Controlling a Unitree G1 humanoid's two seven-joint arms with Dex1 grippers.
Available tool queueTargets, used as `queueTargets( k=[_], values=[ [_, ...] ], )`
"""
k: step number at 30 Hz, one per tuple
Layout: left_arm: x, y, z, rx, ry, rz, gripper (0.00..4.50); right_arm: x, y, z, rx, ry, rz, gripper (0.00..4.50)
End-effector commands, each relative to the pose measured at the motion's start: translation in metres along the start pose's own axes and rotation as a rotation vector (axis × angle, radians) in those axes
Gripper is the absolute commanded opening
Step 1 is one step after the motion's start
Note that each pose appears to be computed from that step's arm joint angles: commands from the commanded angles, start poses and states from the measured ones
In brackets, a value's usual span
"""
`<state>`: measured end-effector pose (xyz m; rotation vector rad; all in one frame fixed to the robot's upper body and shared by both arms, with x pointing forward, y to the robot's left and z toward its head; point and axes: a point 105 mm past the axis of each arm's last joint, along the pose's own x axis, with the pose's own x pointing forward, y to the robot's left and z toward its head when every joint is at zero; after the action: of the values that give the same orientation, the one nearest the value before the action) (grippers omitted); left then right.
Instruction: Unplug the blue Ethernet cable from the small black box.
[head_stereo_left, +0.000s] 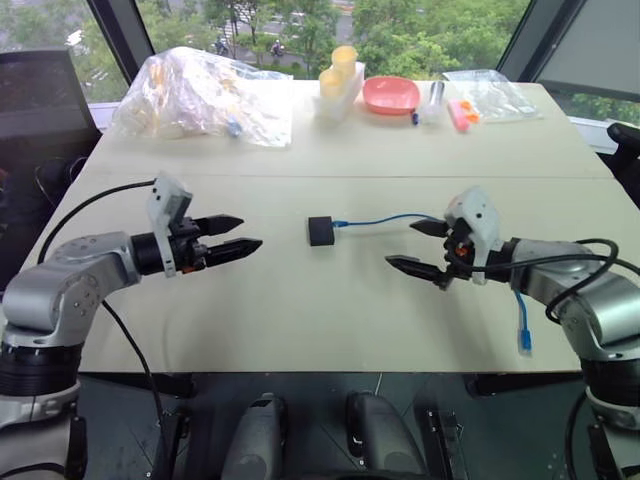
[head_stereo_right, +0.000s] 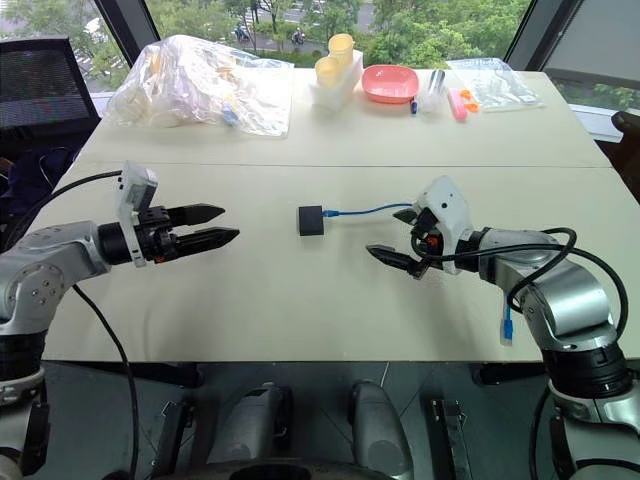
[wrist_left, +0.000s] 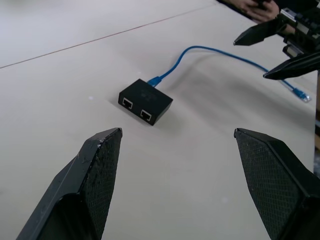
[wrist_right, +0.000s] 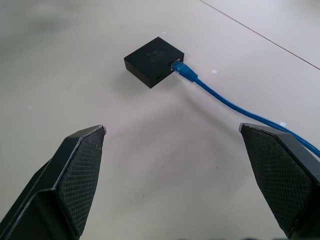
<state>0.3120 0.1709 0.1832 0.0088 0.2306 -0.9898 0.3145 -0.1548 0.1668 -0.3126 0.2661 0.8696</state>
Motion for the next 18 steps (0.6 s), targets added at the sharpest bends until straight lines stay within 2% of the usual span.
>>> queueTargets(
  k=[1, 5, 9, 12, 18],
  values=[
    [0.012, 0.019, 0.01, 0.1, 0.016, 0.032, 3.76, 0.022, -0.012, 0.024, -0.074, -0.068, -0.003, 4.5],
    [0.026, 0.024, 0.02, 0.139, 0.005, -0.018, 3.76, 0.076, -0.039, 0.027, -0.1, -0.031, -0.023, 4.5],
    [0.025, 0.019, 0.022, 0.156, 0.003, -0.048, 3.76, 0.111, -0.051, 0.02, -0.153, 0.044, 0.009, 4.5],
    [0.019, 0.012, 0.018, 0.148, 0.003, -0.054, 3.76, 0.127, -0.054, 0.012, -0.193, 0.125, 0.034, 4.5],
    [0.003, -0.001, 0.009, 0.125, 0.003, -0.031, 3.76, 0.136, -0.052, 0.005, -0.233, 0.215, 0.077, 4.5]
  ],
)
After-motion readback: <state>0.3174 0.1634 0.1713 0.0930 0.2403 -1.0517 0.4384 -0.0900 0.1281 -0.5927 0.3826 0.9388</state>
